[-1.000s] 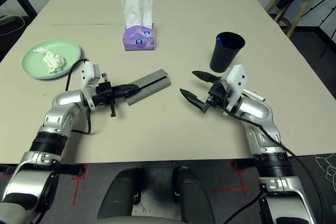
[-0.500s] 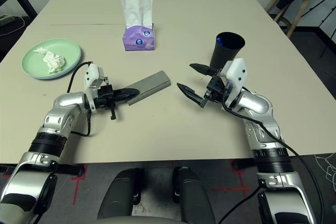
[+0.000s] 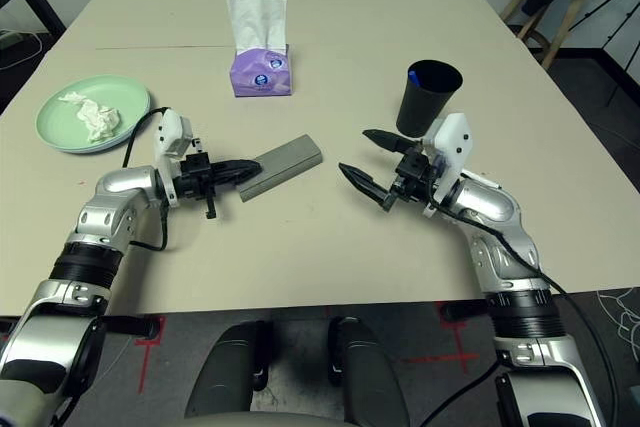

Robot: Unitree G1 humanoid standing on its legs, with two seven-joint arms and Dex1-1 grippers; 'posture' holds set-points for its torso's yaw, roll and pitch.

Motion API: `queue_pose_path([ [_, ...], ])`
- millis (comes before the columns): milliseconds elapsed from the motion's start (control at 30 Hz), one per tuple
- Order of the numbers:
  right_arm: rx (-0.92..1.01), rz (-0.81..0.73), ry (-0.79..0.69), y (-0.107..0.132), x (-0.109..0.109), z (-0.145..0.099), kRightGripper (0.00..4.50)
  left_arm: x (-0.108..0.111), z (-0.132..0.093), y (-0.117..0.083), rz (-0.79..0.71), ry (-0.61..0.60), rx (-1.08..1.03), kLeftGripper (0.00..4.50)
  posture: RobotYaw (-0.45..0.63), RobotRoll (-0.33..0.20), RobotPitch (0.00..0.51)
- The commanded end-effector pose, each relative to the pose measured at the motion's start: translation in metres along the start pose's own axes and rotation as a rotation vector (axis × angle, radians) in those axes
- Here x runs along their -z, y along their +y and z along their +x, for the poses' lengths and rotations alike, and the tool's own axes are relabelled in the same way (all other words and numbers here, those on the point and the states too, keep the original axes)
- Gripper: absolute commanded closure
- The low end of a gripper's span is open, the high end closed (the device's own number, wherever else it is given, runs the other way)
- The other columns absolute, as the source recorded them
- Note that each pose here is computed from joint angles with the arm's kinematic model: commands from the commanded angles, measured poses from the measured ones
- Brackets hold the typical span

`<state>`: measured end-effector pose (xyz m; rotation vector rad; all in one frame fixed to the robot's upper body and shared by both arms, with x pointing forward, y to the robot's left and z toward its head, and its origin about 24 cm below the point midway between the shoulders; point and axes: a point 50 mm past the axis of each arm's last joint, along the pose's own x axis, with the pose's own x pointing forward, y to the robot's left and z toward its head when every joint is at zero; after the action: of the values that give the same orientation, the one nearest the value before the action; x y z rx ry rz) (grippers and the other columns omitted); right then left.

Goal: Organize and tidy the items on the table.

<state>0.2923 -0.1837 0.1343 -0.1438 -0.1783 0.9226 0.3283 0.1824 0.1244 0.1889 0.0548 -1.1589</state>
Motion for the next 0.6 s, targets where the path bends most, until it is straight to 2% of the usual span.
queue_pose_path([
  [33,-0.003,0.003,-0.001,0.002,0.000,-0.001,0.00,-0.014,-0.001,0.005,0.106,-0.005,-0.027,4.09,0.08,0.000,0.138],
  [133,-0.002,-0.003,0.016,0.000,-0.001,0.000,0.00,-0.026,0.001,0.009,0.186,-0.012,-0.013,3.17,0.08,0.000,0.140],
  [233,0.028,0.047,0.082,-0.005,-0.003,0.000,0.00,-0.048,0.013,0.003,0.225,-0.099,0.076,1.99,0.08,0.000,0.145],
  [300,0.080,0.054,0.170,-0.013,-0.005,0.002,0.00,-0.050,0.021,-0.007,0.245,-0.087,0.185,1.19,0.08,0.000,0.149],
  [400,0.039,0.055,0.230,-0.017,-0.020,0.005,0.00,-0.046,0.029,-0.016,0.220,-0.073,0.267,0.12,0.07,0.000,0.157],
  [500,-0.008,-0.021,0.400,-0.019,-0.037,0.002,0.00,-0.039,0.034,-0.024,0.230,-0.100,0.297,0.02,0.07,0.000,0.159],
  [600,-0.082,-0.024,0.543,-0.020,-0.050,-0.007,0.00,-0.035,0.038,-0.031,0.230,-0.134,0.306,0.02,0.07,0.000,0.161],
])
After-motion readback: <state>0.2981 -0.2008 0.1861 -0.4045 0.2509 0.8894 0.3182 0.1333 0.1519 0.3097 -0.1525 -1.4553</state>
